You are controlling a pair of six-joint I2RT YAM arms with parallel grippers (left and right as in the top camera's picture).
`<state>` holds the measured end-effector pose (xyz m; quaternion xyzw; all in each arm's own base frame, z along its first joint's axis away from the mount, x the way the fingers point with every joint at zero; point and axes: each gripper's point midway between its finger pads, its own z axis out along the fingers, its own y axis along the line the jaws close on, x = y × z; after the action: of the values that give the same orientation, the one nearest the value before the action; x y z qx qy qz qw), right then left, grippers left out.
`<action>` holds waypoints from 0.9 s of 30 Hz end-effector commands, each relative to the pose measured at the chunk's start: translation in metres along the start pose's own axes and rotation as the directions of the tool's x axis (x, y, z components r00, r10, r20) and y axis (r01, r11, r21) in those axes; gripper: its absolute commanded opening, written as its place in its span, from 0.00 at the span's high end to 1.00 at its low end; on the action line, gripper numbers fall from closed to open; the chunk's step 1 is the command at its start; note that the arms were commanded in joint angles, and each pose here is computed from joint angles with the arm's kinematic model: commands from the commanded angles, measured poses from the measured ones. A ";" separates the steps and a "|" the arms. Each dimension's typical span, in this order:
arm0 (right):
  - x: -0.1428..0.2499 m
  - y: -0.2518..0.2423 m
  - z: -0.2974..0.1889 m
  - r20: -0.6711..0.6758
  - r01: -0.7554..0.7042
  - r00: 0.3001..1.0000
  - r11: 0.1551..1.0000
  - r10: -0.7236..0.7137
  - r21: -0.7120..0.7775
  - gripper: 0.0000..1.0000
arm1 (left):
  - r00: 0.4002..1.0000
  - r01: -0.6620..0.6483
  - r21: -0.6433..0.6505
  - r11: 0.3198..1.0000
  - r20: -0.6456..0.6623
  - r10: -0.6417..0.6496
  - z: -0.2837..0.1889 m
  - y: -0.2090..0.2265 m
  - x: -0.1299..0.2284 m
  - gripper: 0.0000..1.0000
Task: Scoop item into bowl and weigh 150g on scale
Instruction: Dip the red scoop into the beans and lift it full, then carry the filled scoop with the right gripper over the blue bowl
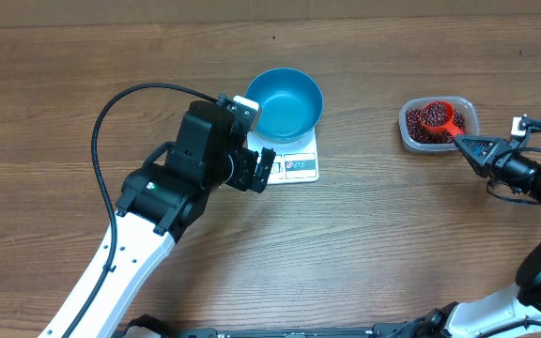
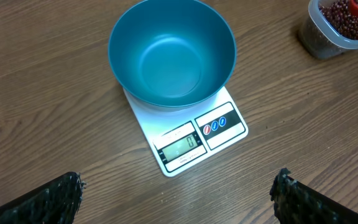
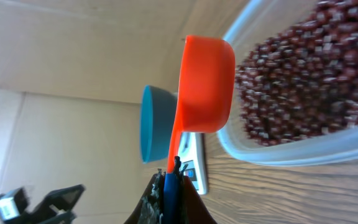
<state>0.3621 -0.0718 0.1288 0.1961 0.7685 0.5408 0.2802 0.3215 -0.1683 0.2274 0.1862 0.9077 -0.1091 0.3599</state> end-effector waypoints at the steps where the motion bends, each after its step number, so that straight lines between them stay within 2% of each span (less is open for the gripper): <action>1: 0.000 0.020 -0.003 0.002 -0.004 1.000 0.991 0.005 -0.134 0.96 | 1.000 0.017 0.009 1.000 0.016 -0.017 -0.004 0.000 -0.004 0.01; 7: 0.003 0.036 -0.005 -0.010 -0.037 0.999 0.974 0.035 -0.223 0.96 | 1.000 0.017 0.009 1.000 0.016 -0.017 -0.004 0.000 -0.004 0.00; 16: 0.010 0.045 -0.005 -0.041 -0.112 0.994 0.957 0.105 -0.268 0.96 | 1.000 0.017 0.009 1.000 0.016 -0.018 -0.004 0.000 -0.004 0.01; 27: 0.046 0.067 0.045 -0.211 -0.104 0.976 0.952 0.043 -0.288 0.96 | 1.000 0.017 0.009 1.000 0.016 -0.017 -0.004 0.000 -0.004 0.00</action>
<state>0.3556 -0.0102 0.1656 0.1536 0.7028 0.6589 0.2200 0.3215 -0.1683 0.2273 0.1863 0.9077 -0.1091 0.3597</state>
